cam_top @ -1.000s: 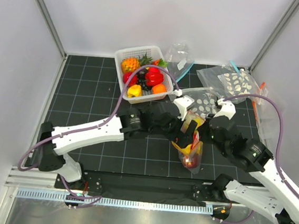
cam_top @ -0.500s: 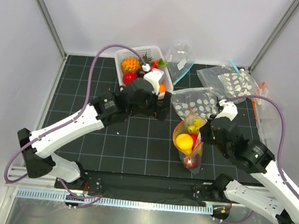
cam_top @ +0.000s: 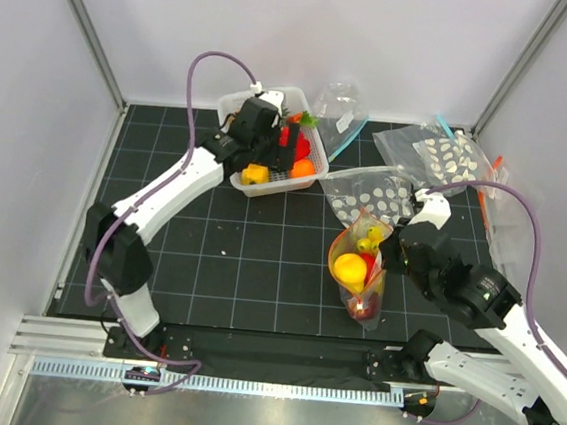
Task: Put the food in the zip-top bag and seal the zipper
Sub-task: Pick up the fake fruit from the bin, then place the fake fruit in the zipper food storage bag, then adjust the zipper food storage bag at the center of the board.
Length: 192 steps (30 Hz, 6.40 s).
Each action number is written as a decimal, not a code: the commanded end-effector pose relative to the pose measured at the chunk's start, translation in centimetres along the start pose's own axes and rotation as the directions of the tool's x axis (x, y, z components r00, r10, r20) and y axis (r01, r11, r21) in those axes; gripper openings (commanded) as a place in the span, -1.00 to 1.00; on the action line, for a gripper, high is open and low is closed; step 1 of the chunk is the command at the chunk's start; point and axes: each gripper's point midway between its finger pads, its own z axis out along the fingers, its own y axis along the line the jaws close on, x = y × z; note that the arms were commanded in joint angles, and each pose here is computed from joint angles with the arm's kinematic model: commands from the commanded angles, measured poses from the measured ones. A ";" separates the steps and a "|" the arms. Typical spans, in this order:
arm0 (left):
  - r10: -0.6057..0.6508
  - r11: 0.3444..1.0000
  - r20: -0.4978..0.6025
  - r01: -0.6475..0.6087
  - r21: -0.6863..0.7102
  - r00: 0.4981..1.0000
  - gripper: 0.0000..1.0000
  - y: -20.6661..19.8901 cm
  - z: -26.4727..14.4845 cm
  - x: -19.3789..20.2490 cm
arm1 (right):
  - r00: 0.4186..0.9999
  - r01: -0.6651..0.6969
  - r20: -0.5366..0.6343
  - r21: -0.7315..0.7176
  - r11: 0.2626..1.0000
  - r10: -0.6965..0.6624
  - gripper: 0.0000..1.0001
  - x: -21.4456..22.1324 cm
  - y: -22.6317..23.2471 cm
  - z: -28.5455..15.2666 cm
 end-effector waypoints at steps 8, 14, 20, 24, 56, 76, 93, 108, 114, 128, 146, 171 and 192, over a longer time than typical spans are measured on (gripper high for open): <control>0.212 0.977 0.073 -0.214 0.021 0.975 0.99 -0.3 6.8 -3.9 | 0.998 0.001 0.065 -0.026 1.000 0.001 -0.98 -2.4 0.7 -0.8; 0.316 0.949 0.072 -0.316 -0.015 0.946 0.99 0.1 10.1 -4.1 | 0.998 0.006 0.059 -0.023 1.000 -0.005 -0.98 -2.2 1.0 -0.2; 0.508 0.861 0.063 -0.505 -0.060 0.859 1.00 0.8 12.9 -4.6 | 0.999 0.030 0.028 -0.031 0.999 -0.029 -0.98 -1.9 1.8 0.6; 0.624 0.780 0.021 -0.620 -0.092 0.782 1.00 1.6 14.4 -3.9 | 0.999 0.050 0.013 -0.022 0.998 -0.050 -0.98 -1.8 2.1 1.1; 0.455 0.872 0.231 -0.483 0.077 0.860 0.02 -5.2 1.2 -7.4 | 0.998 0.060 0.012 -0.032 0.998 -0.060 -0.99 -2.2 2.9 1.6; -0.015 0.723 0.242 -0.156 0.672 0.970 -0.11 -19.7 -21.6 3.6 | 0.999 0.002 0.050 -0.050 0.999 0.000 -0.99 -3.1 2.5 0.1; 0.012 0.762 0.176 -0.123 0.636 0.984 -0.16 -24.7 -15.2 7.9 | 1.000 0.005 0.018 -0.017 1.000 -0.005 -0.99 -3.1 1.7 -0.9; 0.029 0.779 0.130 -0.104 0.619 0.991 -0.15 -25.9 -13.1 8.9 | 0.998 -0.013 0.060 0.037 0.999 0.011 -0.98 -3.3 -0.1 -1.5; 0.066 0.805 0.117 -0.122 0.580 0.991 -0.09 -25.3 -12.2 9.6 | 0.998 -0.015 0.055 0.037 0.999 0.013 -0.99 -2.8 0.1 -0.9; 0.121 0.824 0.007 -0.104 0.558 0.993 -0.07 -26.2 -7.5 12.9 | 0.998 -0.028 0.059 0.024 0.999 0.027 -0.98 -2.4 0.0 -0.8; 0.103 0.710 0.005 -0.077 0.700 0.995 0.99 -26.3 -14.2 10.8 | 0.995 -0.049 0.087 0.049 0.998 0.045 -0.96 -2.3 -0.8 -0.8; 0.195 0.903 -0.096 -0.140 0.407 0.976 0.58 -17.1 -10.6 15.3 | 0.994 -0.063 0.093 0.025 0.998 0.060 -0.96 -2.5 -0.4 -0.9; 0.167 0.714 -0.039 -0.094 0.693 0.985 -0.99 -25.0 -15.9 8.7 | 0.997 -0.040 -0.072 -0.131 0.991 0.031 -0.99 -1.2 5.4 1.2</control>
